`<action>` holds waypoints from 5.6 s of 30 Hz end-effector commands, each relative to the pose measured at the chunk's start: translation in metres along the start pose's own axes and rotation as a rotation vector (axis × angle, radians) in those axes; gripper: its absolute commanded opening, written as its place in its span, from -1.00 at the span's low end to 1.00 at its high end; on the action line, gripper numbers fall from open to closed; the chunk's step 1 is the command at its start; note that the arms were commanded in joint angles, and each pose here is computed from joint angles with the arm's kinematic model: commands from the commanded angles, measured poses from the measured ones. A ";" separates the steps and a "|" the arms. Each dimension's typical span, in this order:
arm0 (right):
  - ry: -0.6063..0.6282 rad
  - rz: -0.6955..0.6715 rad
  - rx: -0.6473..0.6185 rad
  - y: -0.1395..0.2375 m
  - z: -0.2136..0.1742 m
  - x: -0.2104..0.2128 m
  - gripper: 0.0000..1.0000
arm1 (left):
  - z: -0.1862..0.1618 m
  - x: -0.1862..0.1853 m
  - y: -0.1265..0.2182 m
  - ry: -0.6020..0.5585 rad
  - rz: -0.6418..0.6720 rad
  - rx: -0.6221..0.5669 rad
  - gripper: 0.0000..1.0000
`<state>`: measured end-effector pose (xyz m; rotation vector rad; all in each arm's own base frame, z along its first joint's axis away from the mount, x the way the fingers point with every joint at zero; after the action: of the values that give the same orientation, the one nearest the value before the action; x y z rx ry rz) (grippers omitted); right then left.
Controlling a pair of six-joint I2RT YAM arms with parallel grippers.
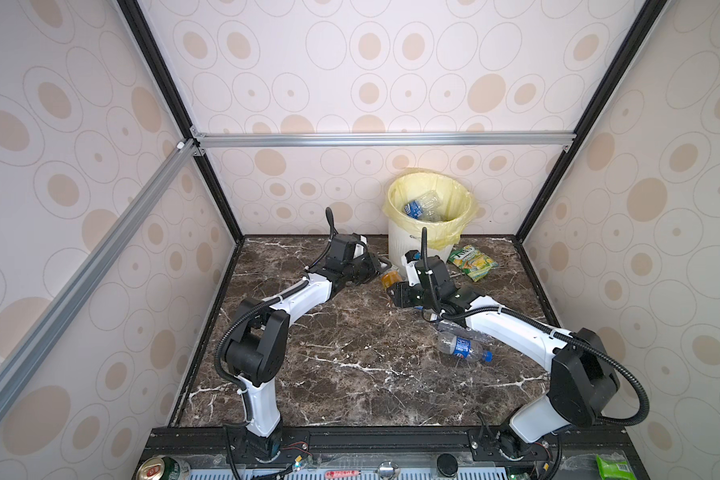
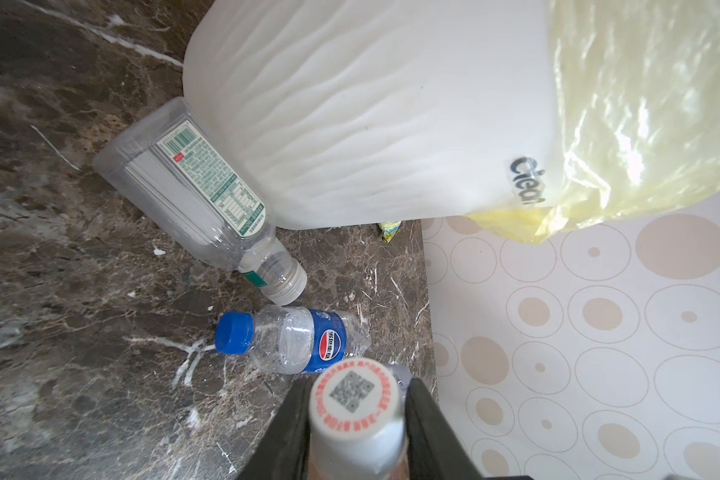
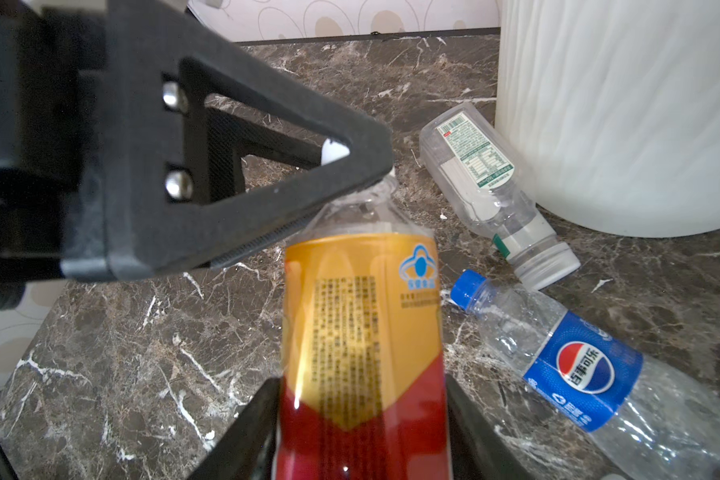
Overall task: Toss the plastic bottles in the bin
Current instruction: 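Lift the tea bottle with the left gripper while the right gripper closes on it, then raise the tea bottle over the bin with the right gripper while the left withdraws, then open the right gripper to drop the tea bottle into the bin, then lower both grippers toward the clear green-label bottle beside the bin, then position the left gripper over the green-label bottle's body near the bin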
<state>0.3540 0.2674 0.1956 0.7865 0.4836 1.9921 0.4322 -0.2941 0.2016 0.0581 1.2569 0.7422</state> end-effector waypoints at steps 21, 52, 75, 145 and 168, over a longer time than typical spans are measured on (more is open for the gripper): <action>0.081 -0.090 -0.160 0.065 0.062 0.000 -0.05 | 0.047 -0.077 0.078 -0.141 -0.065 -0.219 0.98; 0.171 -0.234 -0.833 0.279 0.280 0.008 -0.02 | 0.026 -0.215 0.122 -0.589 -0.169 -0.383 0.98; 0.027 -0.262 -0.534 0.170 0.285 -0.059 0.99 | 0.017 -0.170 0.109 -0.543 -0.063 -0.352 0.98; -0.045 -0.216 -0.167 0.086 0.056 -0.078 0.99 | 0.064 0.073 -0.091 -0.552 0.034 -0.036 0.98; -0.051 -0.213 -0.183 0.095 0.053 -0.077 0.99 | 0.007 0.034 -0.055 -0.563 -0.053 -0.042 0.98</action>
<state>0.3678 0.1562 0.2562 0.6633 0.3643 1.7817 0.4771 -0.3107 0.1376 0.2197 0.7323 0.6575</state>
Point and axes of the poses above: each gripper's point midway between its finger pads, its own y axis back along the fingers, its own x axis along the line the jaws close on, z = x × y, the point moved 2 cm from there along y, back along the fingers
